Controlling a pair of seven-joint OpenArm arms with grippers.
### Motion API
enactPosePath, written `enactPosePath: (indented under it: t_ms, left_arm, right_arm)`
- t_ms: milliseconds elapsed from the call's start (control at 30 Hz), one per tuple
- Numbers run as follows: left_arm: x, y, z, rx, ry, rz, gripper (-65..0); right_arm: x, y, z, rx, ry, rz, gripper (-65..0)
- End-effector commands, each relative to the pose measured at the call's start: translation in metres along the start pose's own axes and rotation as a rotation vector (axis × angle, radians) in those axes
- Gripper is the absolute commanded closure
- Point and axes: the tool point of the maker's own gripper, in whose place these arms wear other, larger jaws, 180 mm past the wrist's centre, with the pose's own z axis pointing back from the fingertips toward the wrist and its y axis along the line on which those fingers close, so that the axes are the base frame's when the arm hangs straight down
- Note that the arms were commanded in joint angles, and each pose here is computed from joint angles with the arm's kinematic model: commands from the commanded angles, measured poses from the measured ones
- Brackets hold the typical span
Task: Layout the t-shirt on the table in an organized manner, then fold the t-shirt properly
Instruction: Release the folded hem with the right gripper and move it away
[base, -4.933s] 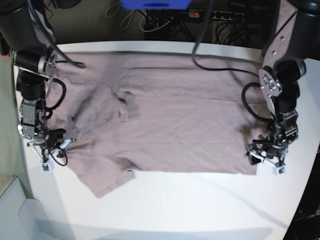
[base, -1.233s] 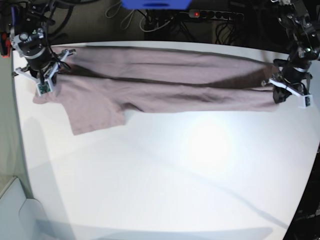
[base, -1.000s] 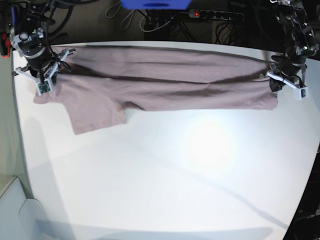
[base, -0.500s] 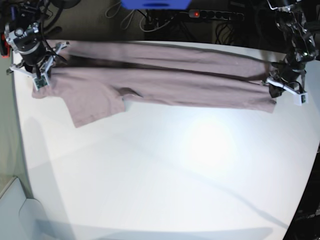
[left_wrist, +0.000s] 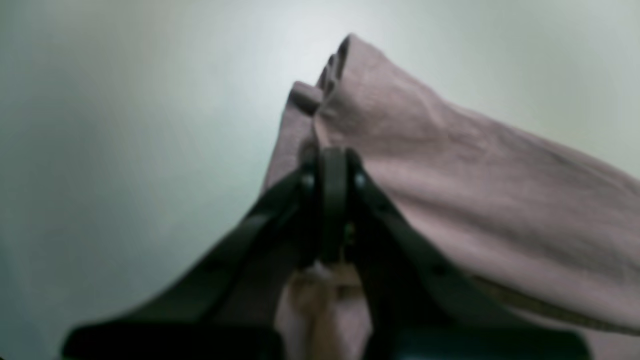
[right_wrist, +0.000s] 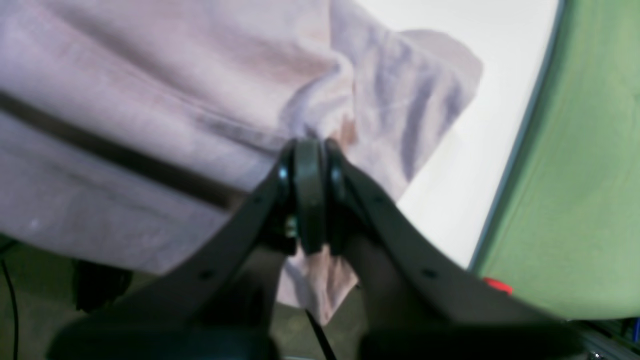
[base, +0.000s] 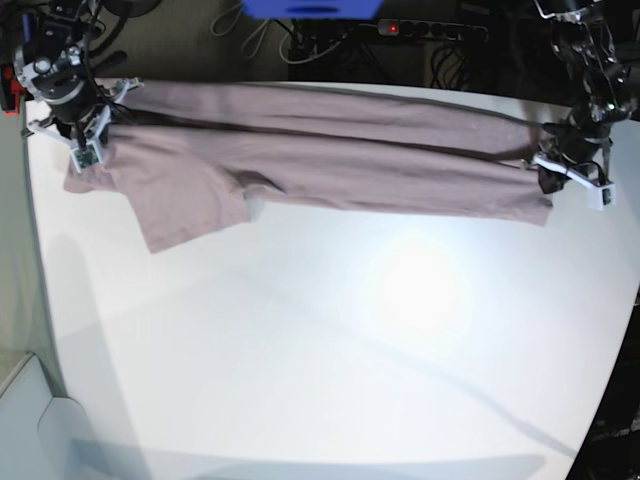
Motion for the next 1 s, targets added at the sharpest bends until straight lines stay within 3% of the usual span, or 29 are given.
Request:
enactPosePath:
  t_ms: [0,100,167,300,400,633,800,967]
  left_arm:
    - [0.016,0.003,0.003,0.003,-0.046,-0.015,-0.1]
    - [0.016,0.003,0.003,0.003,-0.044,-0.015,-0.1]
    - [0.016,0.003,0.003,0.003,-0.044,-0.015,-0.1]
    - [0.016,0.003,0.003,0.003,-0.044,-0.015,-0.2]
    - [0.015,0.003,0.003,0.003,-0.043,-0.014,-3.6]
    - [0.013,0.005,0.004,0.006,-0.038,-0.013,-21.4]
    - [0.013,0.005,0.004,0.007,-0.038,-0.013,-22.3]
    - [0.005,0.005,0.004,0.005,0.022,-0.011,-22.5]
  right_arm:
    - [0.007,-0.008,0.003,-0.022,-0.025,0.010,0.0]
    - [0.006,-0.008,0.003,-0.022,-0.020,0.012,-0.9]
    - [0.001,-0.008,0.002,-0.035,0.007,0.037,-7.3]
    - [-0.007,0.004,-0.003,-0.040,0.091,0.185,-24.7]
    - [-0.007,0.002,-0.001,-0.063,0.111,0.231,-32.0]
    - [0.019,-0.042,0.020,-0.206,0.051,0.208,-32.8]
    - [0.049,-0.048,0.016,-0.232,-0.023,0.197,-33.3]
    - [0.093,-0.017,-0.006,-0.151,-0.119,0.192,-34.6]
